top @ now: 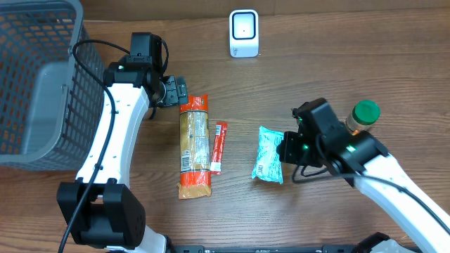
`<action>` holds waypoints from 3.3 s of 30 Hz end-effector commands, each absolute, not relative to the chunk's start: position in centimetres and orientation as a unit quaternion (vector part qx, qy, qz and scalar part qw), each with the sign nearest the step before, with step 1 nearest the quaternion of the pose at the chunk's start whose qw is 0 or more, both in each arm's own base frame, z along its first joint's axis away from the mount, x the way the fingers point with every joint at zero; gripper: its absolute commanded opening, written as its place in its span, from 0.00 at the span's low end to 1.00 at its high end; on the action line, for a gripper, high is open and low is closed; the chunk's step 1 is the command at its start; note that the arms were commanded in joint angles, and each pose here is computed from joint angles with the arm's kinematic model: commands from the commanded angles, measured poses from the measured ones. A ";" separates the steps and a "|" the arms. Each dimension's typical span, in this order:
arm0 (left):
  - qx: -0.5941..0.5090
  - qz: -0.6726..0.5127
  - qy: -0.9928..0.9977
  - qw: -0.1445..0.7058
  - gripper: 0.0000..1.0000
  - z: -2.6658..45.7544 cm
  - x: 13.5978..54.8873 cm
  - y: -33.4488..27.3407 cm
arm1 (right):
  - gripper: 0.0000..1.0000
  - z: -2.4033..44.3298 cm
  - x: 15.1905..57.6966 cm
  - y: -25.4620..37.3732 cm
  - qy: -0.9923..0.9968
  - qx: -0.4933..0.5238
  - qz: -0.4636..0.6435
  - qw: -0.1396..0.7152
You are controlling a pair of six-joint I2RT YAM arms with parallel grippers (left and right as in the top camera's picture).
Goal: Scan the item barcode
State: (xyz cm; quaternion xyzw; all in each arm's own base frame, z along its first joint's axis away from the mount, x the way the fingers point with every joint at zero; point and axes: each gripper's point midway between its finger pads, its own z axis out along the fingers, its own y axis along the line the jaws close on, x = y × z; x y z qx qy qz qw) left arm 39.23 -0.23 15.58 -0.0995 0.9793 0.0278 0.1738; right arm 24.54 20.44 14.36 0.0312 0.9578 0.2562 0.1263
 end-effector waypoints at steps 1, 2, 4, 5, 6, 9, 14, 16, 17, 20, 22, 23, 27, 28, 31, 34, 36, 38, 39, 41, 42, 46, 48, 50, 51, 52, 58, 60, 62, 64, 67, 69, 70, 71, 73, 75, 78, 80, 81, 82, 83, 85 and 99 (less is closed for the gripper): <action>-0.098 0.030 0.977 0.187 1.00 16.6 39.5 -0.1 | 0.04 18.5 23.9 21.3 0.935 -0.055 0.300 0.179; -0.098 0.030 0.977 0.187 1.00 16.6 39.5 -0.1 | 0.04 18.9 23.8 21.2 0.933 -0.058 0.303 0.186; -0.098 0.030 0.977 0.187 1.00 16.6 39.5 -0.1 | 0.04 19.5 23.6 21.1 0.930 -0.061 0.306 0.194; -0.098 0.030 0.977 0.187 1.00 16.6 39.5 -0.1 | 0.04 19.6 23.6 21.1 0.929 -0.061 0.307 0.196; -0.098 0.030 0.977 0.187 1.00 16.6 39.5 -0.1 | 0.08 19.6 23.6 21.1 0.930 -0.060 0.307 0.195; -0.098 0.030 0.977 0.187 1.00 16.6 39.5 -0.1 | 0.09 19.1 23.1 20.8 0.935 -0.058 0.300 0.182; -0.098 0.030 0.977 0.187 1.00 16.6 39.5 -0.1 | 0.04 19.0 23.0 20.7 0.936 -0.057 0.298 0.179; -0.098 0.030 0.977 0.187 1.00 16.6 39.5 -0.1 | 0.04 18.9 23.0 20.7 0.936 -0.057 0.297 0.179; -0.098 0.030 0.977 0.187 1.00 16.6 39.5 -0.1 | 0.04 18.9 23.1 20.7 0.936 -0.057 0.297 0.179; -0.098 0.030 0.977 0.187 1.00 16.6 39.5 -0.1 | 0.04 19.0 23.1 20.7 0.936 -0.057 0.298 0.181; -0.098 0.030 0.977 0.187 1.00 16.6 39.5 -0.1 | 0.04 19.0 23.2 20.7 0.935 -0.057 0.298 0.182; -0.098 0.030 0.977 0.187 1.00 16.6 39.5 -0.1 | 0.09 19.0 23.2 20.7 0.935 -0.057 0.298 0.182; -0.098 0.030 0.977 0.187 1.00 16.6 39.5 -0.1 | 0.47 18.9 23.3 20.5 0.937 -0.054 0.291 0.185; -0.098 0.030 0.977 0.187 1.00 16.6 39.5 -0.1 | 0.49 18.8 23.4 20.4 0.938 -0.053 0.286 0.188; -0.098 0.030 0.977 0.187 1.00 16.6 39.5 -0.1 | 0.49 18.3 23.9 19.8 0.943 -0.044 0.266 0.196; -0.098 0.030 0.977 0.187 1.00 16.6 39.5 -0.1 | 0.49 17.3 24.0 19.6 0.948 -0.032 0.256 0.184; -0.098 0.030 0.977 0.187 1.00 16.6 39.5 -0.1 | 0.49 16.4 23.9 19.5 0.953 -0.011 0.253 0.167; -0.098 0.030 0.977 0.187 1.00 16.6 39.5 -0.1 | 0.49 14.7 24.0 19.2 0.960 0.023 0.238 0.146; -0.098 0.030 0.977 0.187 1.00 16.6 39.5 -0.1 | 0.51 13.4 24.2 18.7 0.966 0.045 0.217 0.135; -0.098 0.030 0.977 0.187 1.00 16.6 39.5 -0.1 | 0.55 11.8 24.3 18.2 0.971 0.068 0.194 0.119; -0.098 0.030 0.977 0.187 1.00 16.6 39.5 -0.1 | 0.56 11.1 24.4 18.1 0.973 0.076 0.185 0.113; -0.098 0.030 0.977 0.187 1.00 16.6 39.5 -0.1 | 0.60 8.4 24.7 17.7 0.981 0.094 0.149 0.085; -0.098 0.030 0.977 0.187 1.00 16.6 39.5 -0.1 | 0.62 7.0 24.7 17.6 0.984 0.097 0.135 0.069; -0.098 0.030 0.977 0.187 1.00 16.6 39.5 -0.1 | 0.63 5.8 24.7 17.6 0.986 0.099 0.124 0.054; -0.098 0.030 0.977 0.187 1.00 16.6 39.5 -0.1 | 0.64 5.3 24.7 17.6 0.987 0.099 0.119 0.048; -0.098 0.030 0.977 0.187 1.00 16.6 39.5 -0.1 | 0.64 4.7 24.7 17.6 0.987 0.100 0.115 0.042; -0.098 0.030 0.977 0.187 1.00 16.6 39.5 -0.1 | 0.68 2.5 25.2 17.5 0.988 0.120 0.096 0.029; -0.098 0.030 0.977 0.187 1.00 16.6 39.5 -0.1 | 0.68 2.0 25.3 17.0 0.986 0.145 0.081 0.030; -0.098 0.030 0.977 0.187 1.00 16.6 39.5 -0.1 | 0.68 1.9 25.4 16.8 0.984 0.159 0.074 0.032; -0.098 0.030 0.977 0.187 1.00 16.6 39.5 -0.1 | 0.68 1.9 25.5 16.9 0.984 0.160 0.076 0.033; -0.098 0.030 0.977 0.187 1.00 16.6 39.5 -0.1 | 0.64 1.9 25.6 16.9 0.983 0.159 0.078 0.035; -0.098 0.030 0.977 0.187 1.00 16.6 39.5 -0.1 | 0.64 1.9 25.7 17.0 0.983 0.159 0.080 0.037; -0.098 0.030 0.977 0.187 1.00 16.6 39.5 -0.1 | 0.63 1.9 25.7 17.1 0.983 0.159 0.083 0.037; -0.098 0.030 0.977 0.187 1.00 16.6 39.5 -0.1 | 0.63 2.0 25.8 17.3 0.983 0.158 0.088 0.036; -0.098 0.030 0.977 0.187 1.00 16.6 39.5 -0.1 | 0.61 2.1 25.8 18.0 0.983 0.147 0.105 0.033; -0.098 0.030 0.977 0.187 1.00 16.6 39.5 -0.1 | 0.61 2.4 25.9 19.1 0.983 0.128 0.133 0.028; -0.098 0.030 0.977 0.187 1.00 16.6 39.5 -0.1 | 0.61 2.7 26.0 20.3 0.979 0.121 0.165 0.023; -0.098 0.030 0.977 0.187 1.00 16.6 39.5 -0.1 | 0.61 2.9 26.2 20.8 0.976 0.118 0.179 0.024; -0.098 0.030 0.977 0.187 1.00 16.6 39.5 -0.1 | 0.61 2.9 26.3 20.8 0.976 0.118 0.178 0.025; -0.098 0.030 0.977 0.187 1.00 16.6 39.5 -0.1 | 0.62 2.9 26.3 20.7 0.977 0.119 0.175 0.028; -0.098 0.030 0.977 0.187 1.00 16.6 39.5 -0.1 | 0.62 2.8 26.4 20.4 0.978 0.121 0.169 0.031; -0.098 0.030 0.977 0.187 1.00 16.6 39.5 -0.1 | 0.62 2.6 26.4 19.6 0.982 0.114 0.147 0.037; -0.098 0.030 0.977 0.187 1.00 16.6 39.5 -0.1 | 0.63 2.2 22.0 18.3 0.988 0.082 0.120 -0.050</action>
